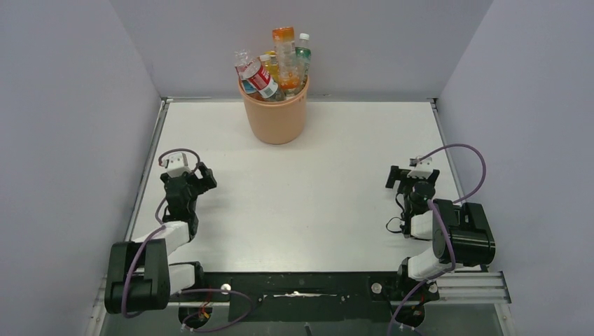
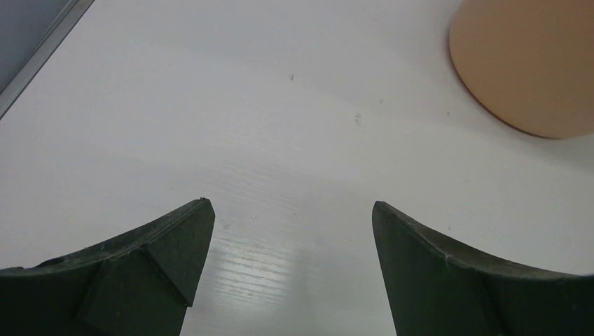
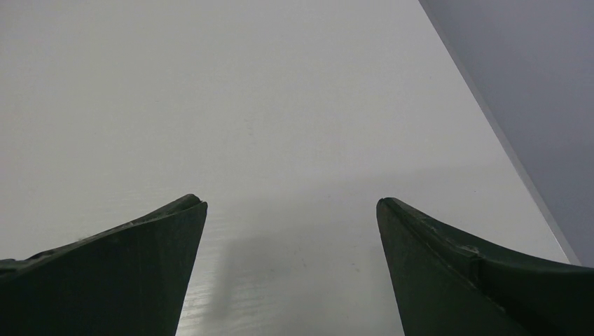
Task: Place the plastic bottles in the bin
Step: Reset both arms
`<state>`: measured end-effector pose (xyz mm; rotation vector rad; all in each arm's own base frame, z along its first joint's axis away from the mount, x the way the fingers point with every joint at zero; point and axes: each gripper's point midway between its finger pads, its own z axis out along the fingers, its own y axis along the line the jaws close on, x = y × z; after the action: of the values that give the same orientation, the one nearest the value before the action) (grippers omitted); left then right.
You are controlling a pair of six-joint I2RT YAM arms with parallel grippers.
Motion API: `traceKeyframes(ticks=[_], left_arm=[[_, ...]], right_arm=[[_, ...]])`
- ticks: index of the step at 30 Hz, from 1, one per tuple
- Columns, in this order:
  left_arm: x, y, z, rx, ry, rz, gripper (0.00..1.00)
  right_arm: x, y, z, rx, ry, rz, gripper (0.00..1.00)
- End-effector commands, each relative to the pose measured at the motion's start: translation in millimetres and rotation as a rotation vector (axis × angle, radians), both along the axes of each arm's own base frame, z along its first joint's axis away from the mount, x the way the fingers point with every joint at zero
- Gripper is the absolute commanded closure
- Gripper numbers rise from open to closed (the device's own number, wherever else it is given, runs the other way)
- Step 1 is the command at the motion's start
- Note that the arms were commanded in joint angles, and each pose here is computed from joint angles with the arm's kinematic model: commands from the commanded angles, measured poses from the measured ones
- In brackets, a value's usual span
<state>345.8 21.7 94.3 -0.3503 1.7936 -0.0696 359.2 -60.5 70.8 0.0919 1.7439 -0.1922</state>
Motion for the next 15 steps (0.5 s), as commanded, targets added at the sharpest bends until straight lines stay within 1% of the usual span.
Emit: traceKeyframes(ticks=[1,2,7,10,15], left_arm=[[16,6,24,0.019,-0.15,-0.055,0.16],[18,4,23,0.013,-0.157,-0.087,0.16],[24,3,9,-0.01,-0.116,-0.132,0.16],[23,3,3,-0.013,-0.122,-0.127,0.16],[28,1,-4,-0.006,-0.083,-0.135,0.16]], right_arm=[[12,0,19,-0.026,-0.061,0.022,0.02],[12,0,19,-0.025,-0.061,0.022,0.02],[13,-1,18,-0.014,-0.055,0.025,0.02],[14,-1,17,-0.012,-0.052,0.027,0.02],[14,-2,17,-0.011,-0.052,0.028,0.02]])
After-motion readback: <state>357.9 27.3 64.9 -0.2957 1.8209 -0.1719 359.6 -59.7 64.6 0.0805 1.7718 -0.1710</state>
